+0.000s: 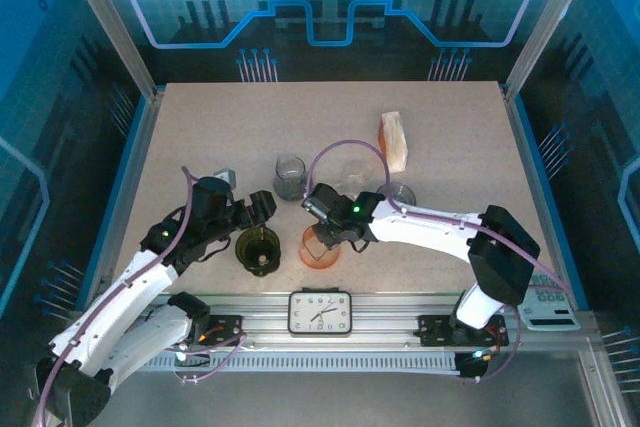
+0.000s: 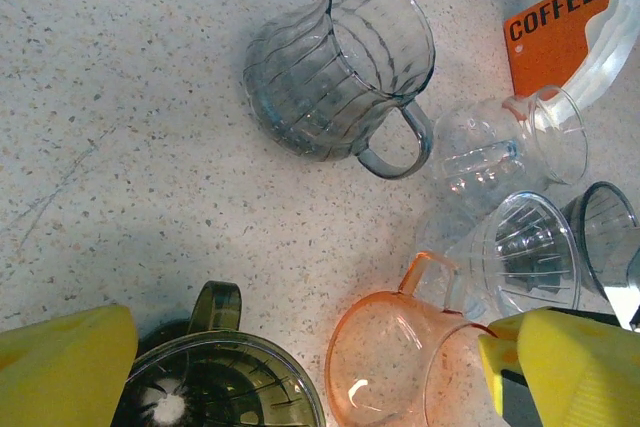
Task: Place the coffee filter in the dripper
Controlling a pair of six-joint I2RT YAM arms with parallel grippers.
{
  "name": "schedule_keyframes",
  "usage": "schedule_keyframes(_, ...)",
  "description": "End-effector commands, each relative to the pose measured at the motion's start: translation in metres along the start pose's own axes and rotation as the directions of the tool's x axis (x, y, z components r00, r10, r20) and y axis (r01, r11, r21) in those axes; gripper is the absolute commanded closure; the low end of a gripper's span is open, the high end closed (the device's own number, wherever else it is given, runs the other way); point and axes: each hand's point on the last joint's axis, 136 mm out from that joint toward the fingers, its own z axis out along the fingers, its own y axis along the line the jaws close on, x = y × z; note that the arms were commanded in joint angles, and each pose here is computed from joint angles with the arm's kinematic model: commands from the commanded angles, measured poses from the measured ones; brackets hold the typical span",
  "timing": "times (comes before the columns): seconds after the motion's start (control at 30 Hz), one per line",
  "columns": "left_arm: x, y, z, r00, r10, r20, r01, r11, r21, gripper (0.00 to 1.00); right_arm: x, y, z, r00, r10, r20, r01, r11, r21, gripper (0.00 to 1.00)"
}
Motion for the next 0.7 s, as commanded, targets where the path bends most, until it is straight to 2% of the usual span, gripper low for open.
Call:
schedule_keyframes(0.0,0.007,0.005,0.001,1.0,-0.015,-0.021,0.015,1.0,-0.004,0.01,-0.008,0.007,-0.013,0.998,0.005,0.063,-0.003,0.999,-0.035,0.75)
schedule_keyframes(0.23,0.007,0.004,0.003,0.999,-0.023,-0.029,0.024,1.0,0.0,0.01,-0.019,0.001,-0.036,0.986,0.044,0.162,-0.037,0.998,-0.049,0.52)
schedule_keyframes(0.3,0.007,0.004,0.004,0.999,-0.027,-0.029,0.027,1.0,-0.001,0.01,-0.018,-0.011,-0.043,0.981,0.078,0.176,-0.075,0.997,-0.023,0.5)
schedule_keyframes(0.47,0.009,0.006,0.007,0.999,-0.031,-0.035,0.031,1.0,-0.007,0.01,0.004,-0.055,-0.045,0.953,0.269,0.143,-0.278,0.96,0.045,0.47)
schedule_keyframes(0.67,0.01,0.008,0.008,0.999,-0.03,-0.032,0.03,0.999,-0.017,0.01,0.032,-0.092,-0.039,0.866,0.489,0.107,-0.495,0.868,0.034,0.46)
